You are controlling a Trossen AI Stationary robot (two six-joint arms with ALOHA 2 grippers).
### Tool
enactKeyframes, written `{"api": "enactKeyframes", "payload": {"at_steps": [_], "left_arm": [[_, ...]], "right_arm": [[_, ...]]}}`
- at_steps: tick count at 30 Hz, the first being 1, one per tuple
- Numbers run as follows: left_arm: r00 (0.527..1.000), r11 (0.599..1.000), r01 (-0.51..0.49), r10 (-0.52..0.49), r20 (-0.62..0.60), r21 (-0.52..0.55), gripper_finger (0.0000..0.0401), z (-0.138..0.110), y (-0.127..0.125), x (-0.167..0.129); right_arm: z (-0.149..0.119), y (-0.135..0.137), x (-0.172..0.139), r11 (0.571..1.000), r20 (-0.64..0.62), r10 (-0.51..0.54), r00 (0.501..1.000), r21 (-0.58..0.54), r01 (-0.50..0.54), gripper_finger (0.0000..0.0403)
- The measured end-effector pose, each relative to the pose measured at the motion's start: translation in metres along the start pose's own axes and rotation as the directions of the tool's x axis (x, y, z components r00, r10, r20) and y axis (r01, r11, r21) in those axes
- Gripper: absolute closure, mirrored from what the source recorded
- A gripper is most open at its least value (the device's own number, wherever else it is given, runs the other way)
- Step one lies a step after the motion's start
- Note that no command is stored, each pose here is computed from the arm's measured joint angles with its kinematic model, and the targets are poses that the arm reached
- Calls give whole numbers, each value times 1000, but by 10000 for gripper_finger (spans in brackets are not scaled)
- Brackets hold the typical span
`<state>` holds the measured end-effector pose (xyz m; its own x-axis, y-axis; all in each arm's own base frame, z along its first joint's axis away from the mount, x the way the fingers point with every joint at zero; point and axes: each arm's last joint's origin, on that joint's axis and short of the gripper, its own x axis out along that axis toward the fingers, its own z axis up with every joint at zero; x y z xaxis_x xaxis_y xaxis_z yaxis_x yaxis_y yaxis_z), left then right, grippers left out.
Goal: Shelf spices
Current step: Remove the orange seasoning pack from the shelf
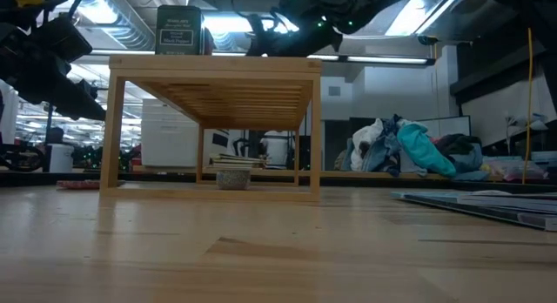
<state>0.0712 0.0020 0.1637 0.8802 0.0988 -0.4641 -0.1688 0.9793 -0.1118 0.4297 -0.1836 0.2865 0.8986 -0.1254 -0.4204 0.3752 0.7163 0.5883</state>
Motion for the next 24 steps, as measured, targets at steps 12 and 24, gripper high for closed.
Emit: {"api": "enactKeyframes", "payload": {"at_steps": [12,24], "left_arm": [[1000,1000,0,0,1,0,239,0,0,0],[1000,1000,0,0,1,0,239,0,0,0]], "right_arm": [[-3,-3,3,996,-12,-37,999,78,38,220],[-1,-4,29,995,-31,11,999,103,-7,220]]}}
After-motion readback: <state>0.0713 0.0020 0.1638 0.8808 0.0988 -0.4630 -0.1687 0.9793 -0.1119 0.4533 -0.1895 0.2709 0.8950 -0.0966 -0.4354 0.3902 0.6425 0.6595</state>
